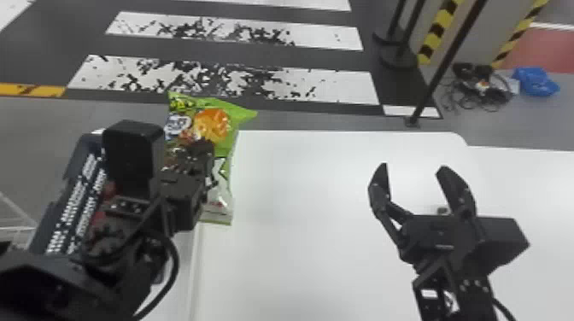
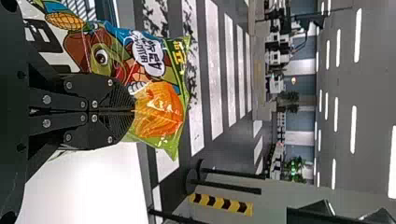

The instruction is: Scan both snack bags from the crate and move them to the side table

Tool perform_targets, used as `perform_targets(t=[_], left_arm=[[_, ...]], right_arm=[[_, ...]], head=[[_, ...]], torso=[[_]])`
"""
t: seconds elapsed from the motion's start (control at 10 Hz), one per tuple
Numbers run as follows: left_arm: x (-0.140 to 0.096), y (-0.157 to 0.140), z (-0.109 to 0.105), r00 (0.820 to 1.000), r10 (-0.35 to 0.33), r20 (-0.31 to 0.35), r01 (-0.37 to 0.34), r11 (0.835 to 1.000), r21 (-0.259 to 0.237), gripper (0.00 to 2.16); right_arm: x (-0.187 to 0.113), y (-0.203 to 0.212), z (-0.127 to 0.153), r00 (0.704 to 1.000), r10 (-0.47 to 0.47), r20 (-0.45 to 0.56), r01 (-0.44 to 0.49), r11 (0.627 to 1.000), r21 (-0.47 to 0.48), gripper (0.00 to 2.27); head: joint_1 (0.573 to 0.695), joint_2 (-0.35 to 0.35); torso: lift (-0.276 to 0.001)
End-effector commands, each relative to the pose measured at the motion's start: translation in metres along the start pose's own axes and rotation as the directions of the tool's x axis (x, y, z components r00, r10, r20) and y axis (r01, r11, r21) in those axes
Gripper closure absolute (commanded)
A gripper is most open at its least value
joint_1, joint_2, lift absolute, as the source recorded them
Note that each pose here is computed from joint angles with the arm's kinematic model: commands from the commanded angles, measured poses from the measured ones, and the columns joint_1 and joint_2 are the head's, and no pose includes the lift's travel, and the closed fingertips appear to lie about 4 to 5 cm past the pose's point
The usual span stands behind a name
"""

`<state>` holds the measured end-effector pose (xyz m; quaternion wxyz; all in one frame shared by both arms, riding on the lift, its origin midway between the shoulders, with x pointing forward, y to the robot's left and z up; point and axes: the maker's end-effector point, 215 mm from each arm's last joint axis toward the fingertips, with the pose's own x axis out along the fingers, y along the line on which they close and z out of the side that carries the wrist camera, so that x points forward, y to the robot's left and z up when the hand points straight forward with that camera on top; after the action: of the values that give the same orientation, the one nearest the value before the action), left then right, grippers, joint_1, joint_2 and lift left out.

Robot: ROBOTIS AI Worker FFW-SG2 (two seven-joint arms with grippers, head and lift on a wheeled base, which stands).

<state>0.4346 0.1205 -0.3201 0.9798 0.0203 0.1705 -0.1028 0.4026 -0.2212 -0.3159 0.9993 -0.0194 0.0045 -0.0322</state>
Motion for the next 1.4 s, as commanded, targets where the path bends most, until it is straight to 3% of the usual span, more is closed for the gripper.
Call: perform_targets(t=[0.0,0.3,0.5,0.6,0.7,1.0,1.3], left_arm=[[0.005,-0.04,-0.014,0.996,-0.084,-0.028,0.084,0.996,0.006,2.09],[0.02,-0.109,-0.074,0.962,-0.229,-0.145,0.235,0.972,0.023,2.09],[0.021,-0.149,-0.097,0.935,-0.301,-0.188,0.315,0.948,0.048,2.09],[0.023,-0.168,-0.105,0.928,-0.313,-0.203,0.338,0.936,0.101,2.09],[0.024,-0.183,-0.119,0.911,-0.341,-0.23,0.373,0.921,0.11,2.09],[0.027,-0.222,-0.161,0.853,-0.415,-0.315,0.471,0.874,0.123,2.09],[0.015,-0.262,-0.187,0.797,-0.48,-0.366,0.555,0.822,0.132,2.09]], right_arm=[[0.001,0.0,0.004,1.0,-0.002,0.013,0.002,1.0,0.006,0.12],[0.004,0.001,0.008,1.0,0.0,0.022,0.0,1.0,0.01,0.12],[0.006,0.001,0.009,1.0,-0.001,0.026,0.001,1.0,0.011,0.12],[0.006,0.002,0.009,1.0,0.0,0.028,-0.001,1.0,0.01,0.12],[0.006,0.004,0.01,1.0,0.001,0.029,-0.002,1.0,0.009,0.12],[0.007,0.003,0.01,1.0,0.001,0.03,-0.001,1.0,0.01,0.12],[0.01,0.004,0.008,1.0,0.002,0.029,-0.002,1.0,0.011,0.12]], head=[[0.695,-0.136],[0.695,-0.232],[0.695,-0.282],[0.695,-0.313],[0.695,-0.342],[0.695,-0.35],[0.695,-0.35]], torso=[[-0.029],[-0.029],[-0.029],[-0.029],[-0.029],[-0.029],[-0.029]])
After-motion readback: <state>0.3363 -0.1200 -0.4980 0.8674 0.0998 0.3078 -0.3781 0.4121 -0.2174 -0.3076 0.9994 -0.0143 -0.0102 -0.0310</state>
